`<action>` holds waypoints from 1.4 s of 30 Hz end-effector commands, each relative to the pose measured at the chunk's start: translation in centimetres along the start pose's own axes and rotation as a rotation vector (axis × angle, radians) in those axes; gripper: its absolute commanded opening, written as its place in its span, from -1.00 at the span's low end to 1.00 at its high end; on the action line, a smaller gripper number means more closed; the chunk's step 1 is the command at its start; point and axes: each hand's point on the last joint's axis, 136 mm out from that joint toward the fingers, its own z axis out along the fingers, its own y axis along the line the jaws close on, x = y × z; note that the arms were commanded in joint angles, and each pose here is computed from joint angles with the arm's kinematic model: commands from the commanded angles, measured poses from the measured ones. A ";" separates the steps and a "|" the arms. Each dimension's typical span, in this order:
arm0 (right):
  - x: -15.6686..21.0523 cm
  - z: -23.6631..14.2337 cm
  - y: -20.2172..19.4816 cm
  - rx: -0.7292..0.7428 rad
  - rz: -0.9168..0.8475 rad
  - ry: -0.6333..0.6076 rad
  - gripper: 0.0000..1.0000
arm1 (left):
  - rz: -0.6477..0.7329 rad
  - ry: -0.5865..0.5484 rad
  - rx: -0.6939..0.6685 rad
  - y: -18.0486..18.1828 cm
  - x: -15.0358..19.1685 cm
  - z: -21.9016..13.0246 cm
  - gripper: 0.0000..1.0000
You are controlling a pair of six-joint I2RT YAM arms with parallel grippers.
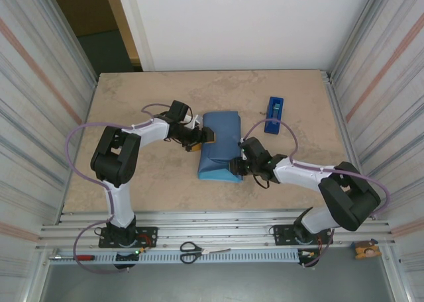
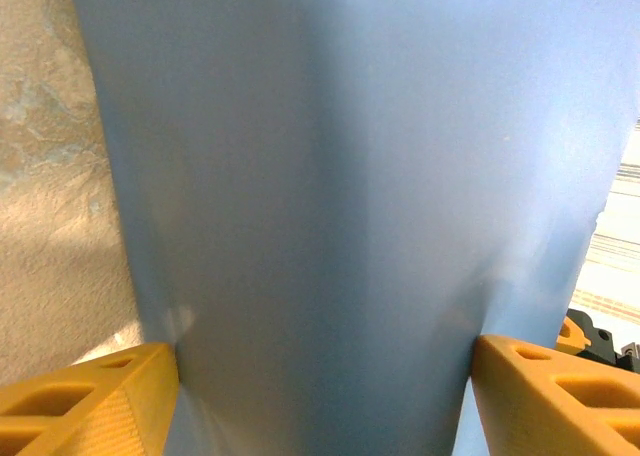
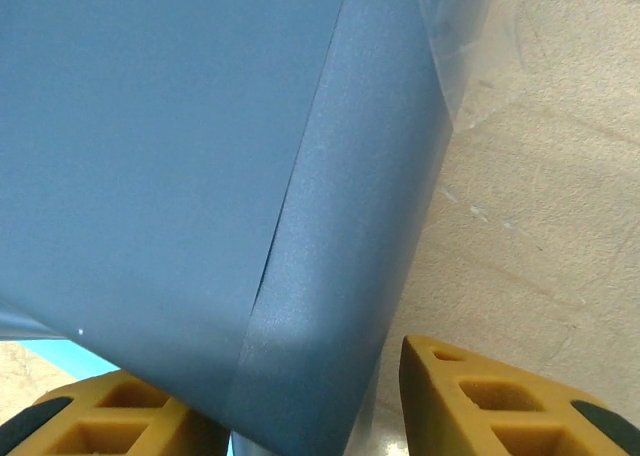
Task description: Wrap the gift box in paper
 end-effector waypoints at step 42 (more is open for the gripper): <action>0.8 0.1 -2.3 0.312 0.211 0.045 -0.46 | -0.061 0.060 -0.073 2.9 1.7 0.5 0.52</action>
